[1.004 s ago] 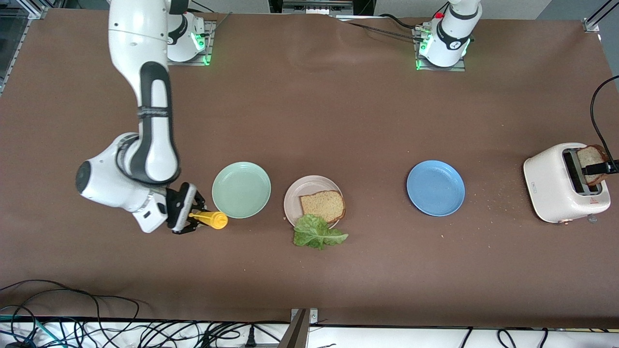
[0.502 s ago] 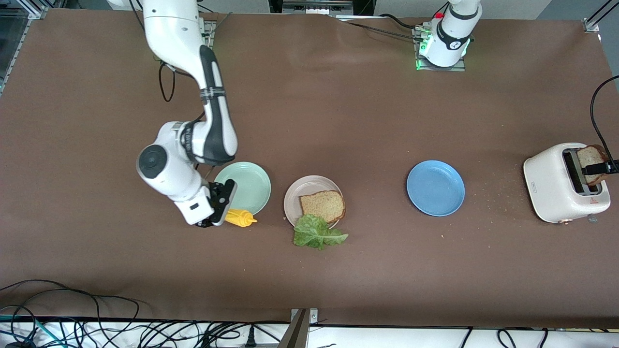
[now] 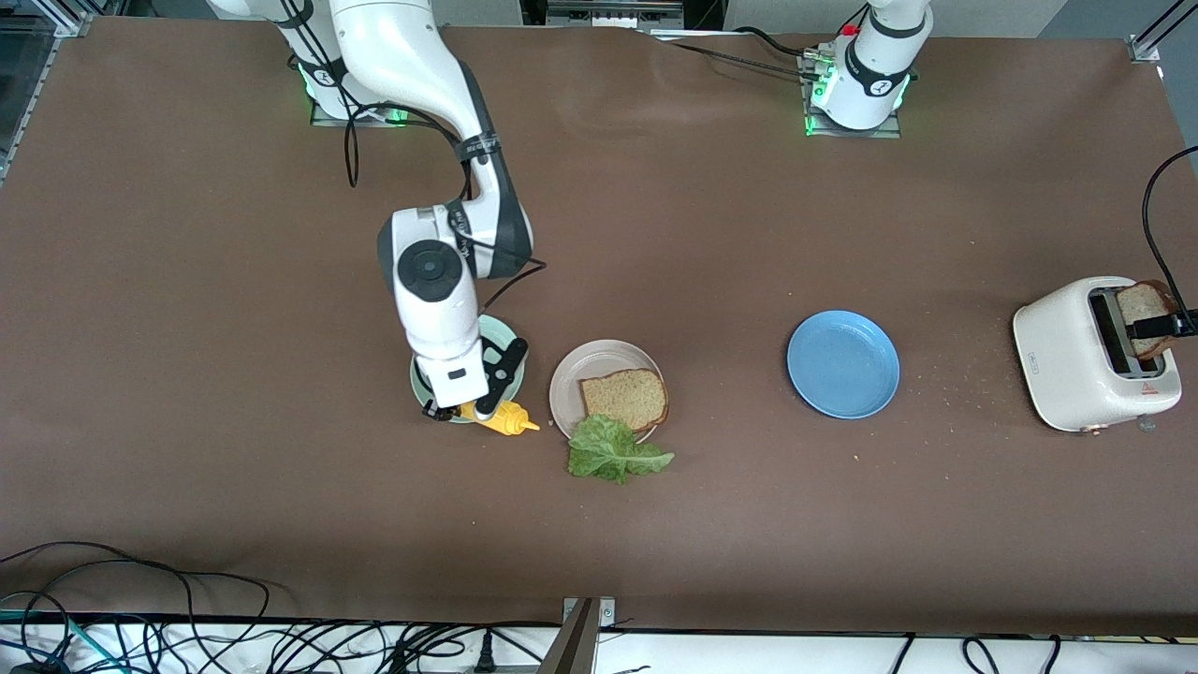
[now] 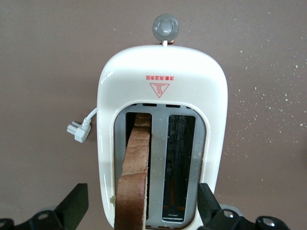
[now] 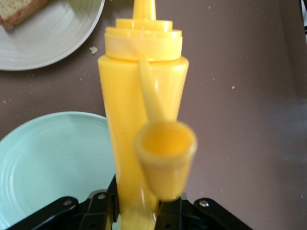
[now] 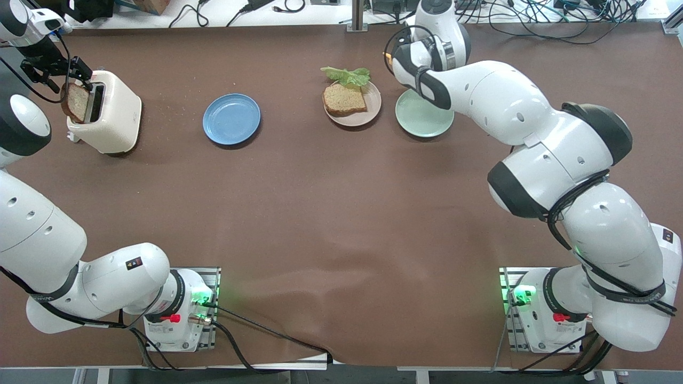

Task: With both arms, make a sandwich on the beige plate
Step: 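Carry the mustard bottle with the right gripper over the bread, then tilt the mustard bottle over the bread with the right gripper, then return the mustard with the right gripper while the left gripper lifts toast, then carry the toast slice with the left gripper over the lettuce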

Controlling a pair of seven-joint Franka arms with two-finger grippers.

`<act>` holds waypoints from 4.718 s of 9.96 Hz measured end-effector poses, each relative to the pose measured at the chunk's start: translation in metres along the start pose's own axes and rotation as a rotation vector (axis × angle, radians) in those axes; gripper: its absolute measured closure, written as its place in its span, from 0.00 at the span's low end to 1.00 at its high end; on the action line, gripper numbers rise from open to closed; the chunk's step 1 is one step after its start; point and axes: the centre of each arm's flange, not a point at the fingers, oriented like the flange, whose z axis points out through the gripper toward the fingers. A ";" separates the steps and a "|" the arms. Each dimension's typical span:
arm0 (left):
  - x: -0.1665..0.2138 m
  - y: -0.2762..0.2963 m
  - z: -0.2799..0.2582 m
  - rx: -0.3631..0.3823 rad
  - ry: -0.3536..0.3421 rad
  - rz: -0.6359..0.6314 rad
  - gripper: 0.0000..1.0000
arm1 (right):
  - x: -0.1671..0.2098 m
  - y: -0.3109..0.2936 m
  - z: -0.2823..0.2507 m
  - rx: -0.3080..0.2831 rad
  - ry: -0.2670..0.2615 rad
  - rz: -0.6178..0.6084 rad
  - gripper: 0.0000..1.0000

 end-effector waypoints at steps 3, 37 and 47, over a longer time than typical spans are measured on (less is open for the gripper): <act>0.000 0.000 0.000 0.000 0.000 0.001 0.00 | 0.029 -0.045 -0.001 -0.120 -0.089 0.051 0.67; 0.007 0.130 -0.103 -0.202 -0.041 0.202 0.90 | -0.071 0.116 -0.044 0.110 -0.019 -0.042 0.67; 0.050 0.403 -0.029 -0.934 -0.193 0.133 0.90 | -0.288 0.221 0.031 0.537 0.589 0.097 0.67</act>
